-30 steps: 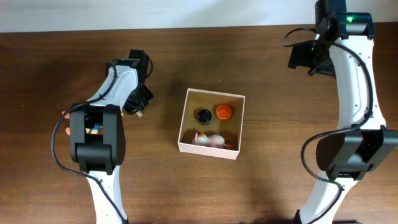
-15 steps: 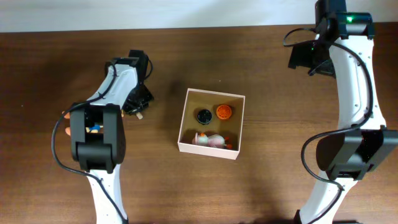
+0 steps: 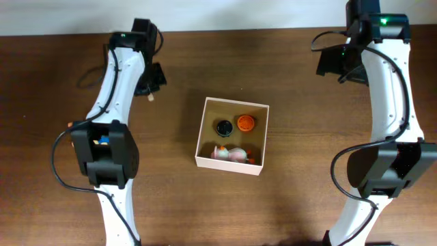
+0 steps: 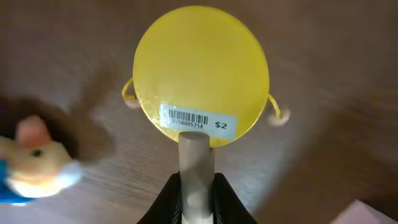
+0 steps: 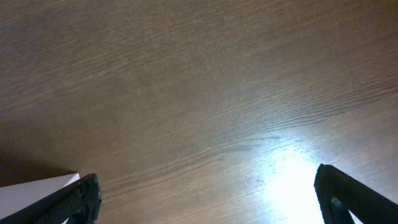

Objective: Pack container
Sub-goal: 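Carry the yellow stick toy with left gripper over the box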

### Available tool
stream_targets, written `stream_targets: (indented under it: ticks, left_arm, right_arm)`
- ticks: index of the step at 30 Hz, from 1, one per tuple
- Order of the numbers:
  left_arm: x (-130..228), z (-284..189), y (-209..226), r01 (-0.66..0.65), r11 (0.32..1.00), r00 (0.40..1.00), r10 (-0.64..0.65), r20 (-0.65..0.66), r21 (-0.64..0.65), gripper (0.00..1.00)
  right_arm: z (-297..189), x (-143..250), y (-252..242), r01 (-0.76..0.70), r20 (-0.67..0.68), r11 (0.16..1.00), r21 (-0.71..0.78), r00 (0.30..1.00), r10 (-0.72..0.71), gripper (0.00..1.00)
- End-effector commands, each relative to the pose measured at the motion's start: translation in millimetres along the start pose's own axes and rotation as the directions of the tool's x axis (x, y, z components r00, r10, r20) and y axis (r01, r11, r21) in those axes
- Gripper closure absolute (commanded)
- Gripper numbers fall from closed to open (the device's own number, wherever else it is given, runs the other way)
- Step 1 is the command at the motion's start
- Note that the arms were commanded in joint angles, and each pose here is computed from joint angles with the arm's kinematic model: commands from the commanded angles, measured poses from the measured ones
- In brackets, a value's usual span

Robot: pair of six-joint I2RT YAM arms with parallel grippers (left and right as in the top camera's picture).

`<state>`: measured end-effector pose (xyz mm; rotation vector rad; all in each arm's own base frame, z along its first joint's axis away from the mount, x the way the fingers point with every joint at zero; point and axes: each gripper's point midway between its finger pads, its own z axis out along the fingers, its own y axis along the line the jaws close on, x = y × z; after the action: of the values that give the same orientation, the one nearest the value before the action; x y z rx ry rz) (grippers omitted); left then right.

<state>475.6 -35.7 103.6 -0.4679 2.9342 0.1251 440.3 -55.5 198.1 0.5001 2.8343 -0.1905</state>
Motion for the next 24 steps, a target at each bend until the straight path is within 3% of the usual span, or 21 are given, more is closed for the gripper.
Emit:
stream_targets:
  ticks: [1,10,24]
  left_arm:
    - [-9,-26,-18,-0.136,0.99,0.989,0.134,0.061,0.032,0.98]
    - [21,-81,-82,-0.367,0.927,0.926,0.357,0.123,0.078,0.98]
    - [121,-95,-128,-0.578,0.813,0.813,0.581,-0.041,0.068,0.98]
  right_arm:
    - [-10,-5,-3,-0.019,0.032,1.0,0.004,0.999,0.019,0.01]
    - [-10,-5,-3,-0.02,0.032,1.0,0.003,0.999,0.019,0.01]
    - [-10,-5,-3,-0.019,0.032,1.0,0.004,0.999,0.019,0.01]
